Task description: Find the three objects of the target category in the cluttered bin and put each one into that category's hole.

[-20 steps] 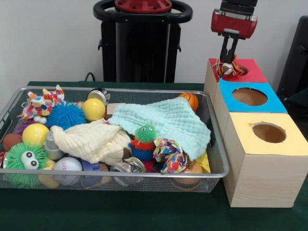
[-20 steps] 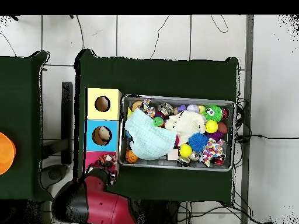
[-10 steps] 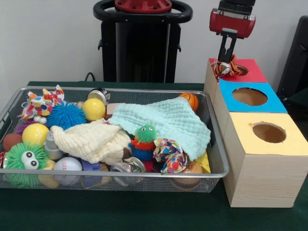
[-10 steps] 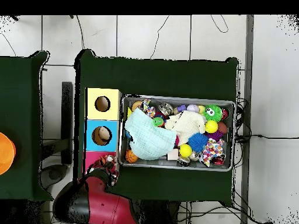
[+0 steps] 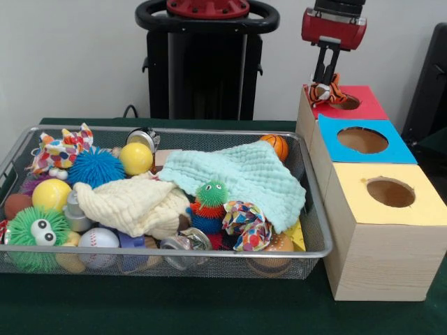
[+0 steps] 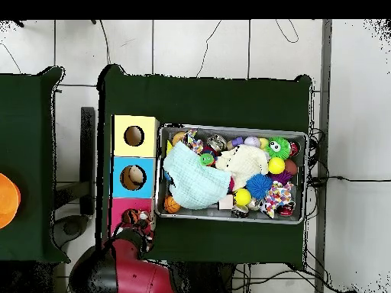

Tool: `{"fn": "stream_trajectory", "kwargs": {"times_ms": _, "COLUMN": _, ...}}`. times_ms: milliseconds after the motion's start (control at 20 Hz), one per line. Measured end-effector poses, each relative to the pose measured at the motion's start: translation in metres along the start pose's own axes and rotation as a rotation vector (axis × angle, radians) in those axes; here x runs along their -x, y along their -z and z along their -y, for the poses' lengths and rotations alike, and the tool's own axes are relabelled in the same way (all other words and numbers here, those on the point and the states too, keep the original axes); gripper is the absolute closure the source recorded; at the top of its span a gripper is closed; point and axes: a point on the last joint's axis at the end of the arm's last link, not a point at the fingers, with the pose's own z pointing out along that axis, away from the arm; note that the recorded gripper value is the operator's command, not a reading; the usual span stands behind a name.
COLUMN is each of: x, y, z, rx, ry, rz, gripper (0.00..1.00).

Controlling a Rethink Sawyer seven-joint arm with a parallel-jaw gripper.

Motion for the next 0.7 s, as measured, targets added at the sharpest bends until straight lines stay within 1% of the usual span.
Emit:
{"fn": "stream_trajectory", "kwargs": {"times_ms": 300, "x": -0.003, "y": -0.001, "z": -0.004, "rx": 0.006, "ry": 0.007, "rz": -0.006, "gripper": 1.00}}
{"fn": "stream_trajectory", "kwargs": {"times_ms": 700, "x": -0.008, "y": -0.002, "z": -0.017, "rx": 0.028, "ry": 0.024, "rz": -0.017, "gripper": 1.00}}
